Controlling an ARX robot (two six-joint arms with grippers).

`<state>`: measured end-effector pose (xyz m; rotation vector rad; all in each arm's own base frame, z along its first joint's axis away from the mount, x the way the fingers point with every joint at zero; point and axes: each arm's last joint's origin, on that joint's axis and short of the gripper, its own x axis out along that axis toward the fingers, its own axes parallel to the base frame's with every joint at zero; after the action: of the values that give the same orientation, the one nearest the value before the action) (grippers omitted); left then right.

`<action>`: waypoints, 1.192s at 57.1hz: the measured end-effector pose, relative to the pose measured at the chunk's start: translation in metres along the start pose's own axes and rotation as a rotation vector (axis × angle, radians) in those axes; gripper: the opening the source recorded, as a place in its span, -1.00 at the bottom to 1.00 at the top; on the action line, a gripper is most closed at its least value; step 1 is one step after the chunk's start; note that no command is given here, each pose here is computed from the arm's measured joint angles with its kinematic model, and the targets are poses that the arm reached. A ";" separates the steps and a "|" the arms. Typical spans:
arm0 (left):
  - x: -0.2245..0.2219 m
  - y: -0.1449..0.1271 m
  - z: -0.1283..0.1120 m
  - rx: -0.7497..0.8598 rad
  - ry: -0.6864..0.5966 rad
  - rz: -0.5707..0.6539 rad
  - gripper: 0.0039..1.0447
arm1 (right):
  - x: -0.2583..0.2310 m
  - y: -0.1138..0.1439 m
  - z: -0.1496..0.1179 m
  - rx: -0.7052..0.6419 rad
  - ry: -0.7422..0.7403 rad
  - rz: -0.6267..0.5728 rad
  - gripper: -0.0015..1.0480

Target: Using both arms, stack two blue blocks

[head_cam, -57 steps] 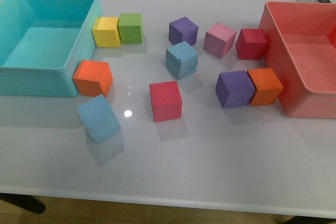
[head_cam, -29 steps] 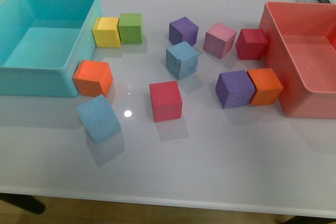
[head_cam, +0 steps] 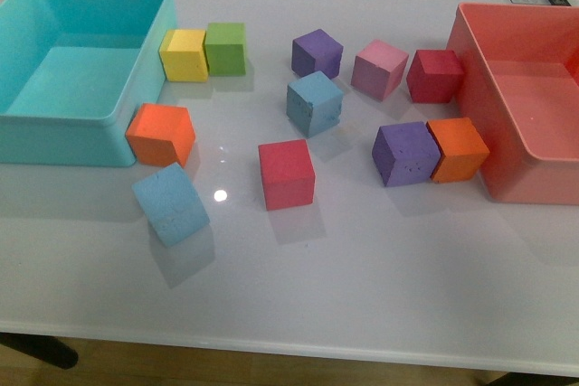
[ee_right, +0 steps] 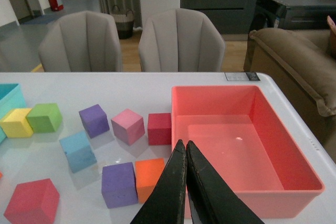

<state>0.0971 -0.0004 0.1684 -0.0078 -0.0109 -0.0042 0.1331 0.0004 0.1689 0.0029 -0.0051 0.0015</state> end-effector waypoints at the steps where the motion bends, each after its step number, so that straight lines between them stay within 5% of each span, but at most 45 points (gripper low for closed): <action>1: 0.000 0.000 0.000 0.000 0.000 0.000 0.84 | -0.001 0.000 0.000 0.000 -0.001 0.000 -0.96; 68: 0.000 0.000 0.000 0.000 0.000 0.000 0.84 | -0.036 0.000 0.000 0.000 -0.005 0.000 -0.96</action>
<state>0.0972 -0.0004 0.1683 -0.0078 -0.0105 -0.0042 0.0972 0.0003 0.1684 0.0029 -0.0097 0.0015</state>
